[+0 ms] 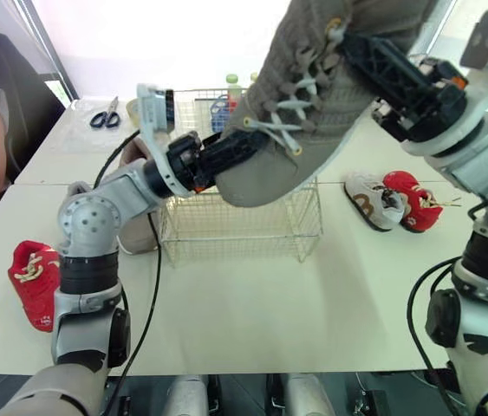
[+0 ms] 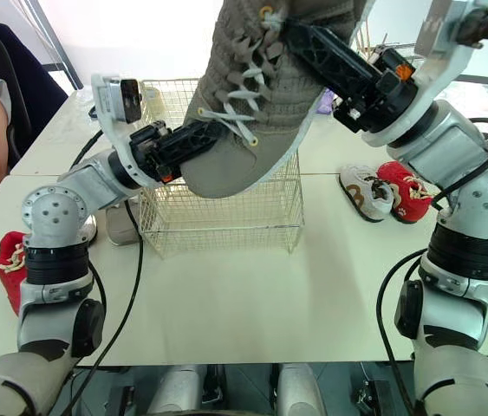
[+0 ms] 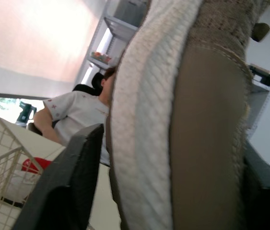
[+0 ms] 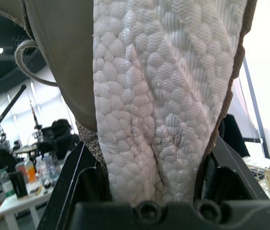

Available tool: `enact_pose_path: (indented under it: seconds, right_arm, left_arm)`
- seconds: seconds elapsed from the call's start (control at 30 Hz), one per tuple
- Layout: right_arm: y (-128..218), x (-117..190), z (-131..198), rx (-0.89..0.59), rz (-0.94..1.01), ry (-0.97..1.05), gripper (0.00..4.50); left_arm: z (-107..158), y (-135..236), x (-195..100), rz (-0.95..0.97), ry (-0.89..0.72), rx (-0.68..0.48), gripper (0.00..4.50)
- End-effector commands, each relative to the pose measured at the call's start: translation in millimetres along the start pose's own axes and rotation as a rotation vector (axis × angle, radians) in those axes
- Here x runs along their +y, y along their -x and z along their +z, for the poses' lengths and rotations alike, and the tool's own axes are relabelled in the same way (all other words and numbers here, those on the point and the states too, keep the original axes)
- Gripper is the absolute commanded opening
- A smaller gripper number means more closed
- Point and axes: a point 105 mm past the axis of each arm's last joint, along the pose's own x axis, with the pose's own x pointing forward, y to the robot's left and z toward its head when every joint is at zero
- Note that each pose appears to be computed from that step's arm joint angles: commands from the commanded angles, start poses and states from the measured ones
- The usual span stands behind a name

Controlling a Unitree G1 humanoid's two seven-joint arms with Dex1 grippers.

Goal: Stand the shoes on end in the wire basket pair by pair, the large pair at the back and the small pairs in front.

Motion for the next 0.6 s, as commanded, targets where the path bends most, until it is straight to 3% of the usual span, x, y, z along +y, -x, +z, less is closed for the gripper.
enact_pose_path:
  seconds: [0.03,0.13,0.27,0.43,0.6]
  right_arm:
    - [-7.2,6.1,9.6,0.025,0.052,0.098,1.69]
    - [-9.8,0.5,22.7,0.001,0.072,0.159,1.69]
    - [-15.7,-17.1,52.2,-0.023,0.086,0.294,1.69]
    - [-25.5,-32.5,85.9,-0.043,0.141,0.431,1.69]
    - [-40.8,-50.8,90.4,-0.024,0.170,0.594,1.69]
  left_arm:
    - [16.4,1.7,-3.2,0.028,-0.090,-0.022,4.47]
    - [20.1,10.9,-0.3,0.084,-0.152,0.008,4.47]
    - [44.2,37.9,-2.5,0.195,-0.292,0.070,4.47]
    - [73.7,69.7,-21.9,0.298,-0.437,0.215,4.47]
    - [77.0,90.2,-50.8,0.329,-0.436,0.344,4.47]
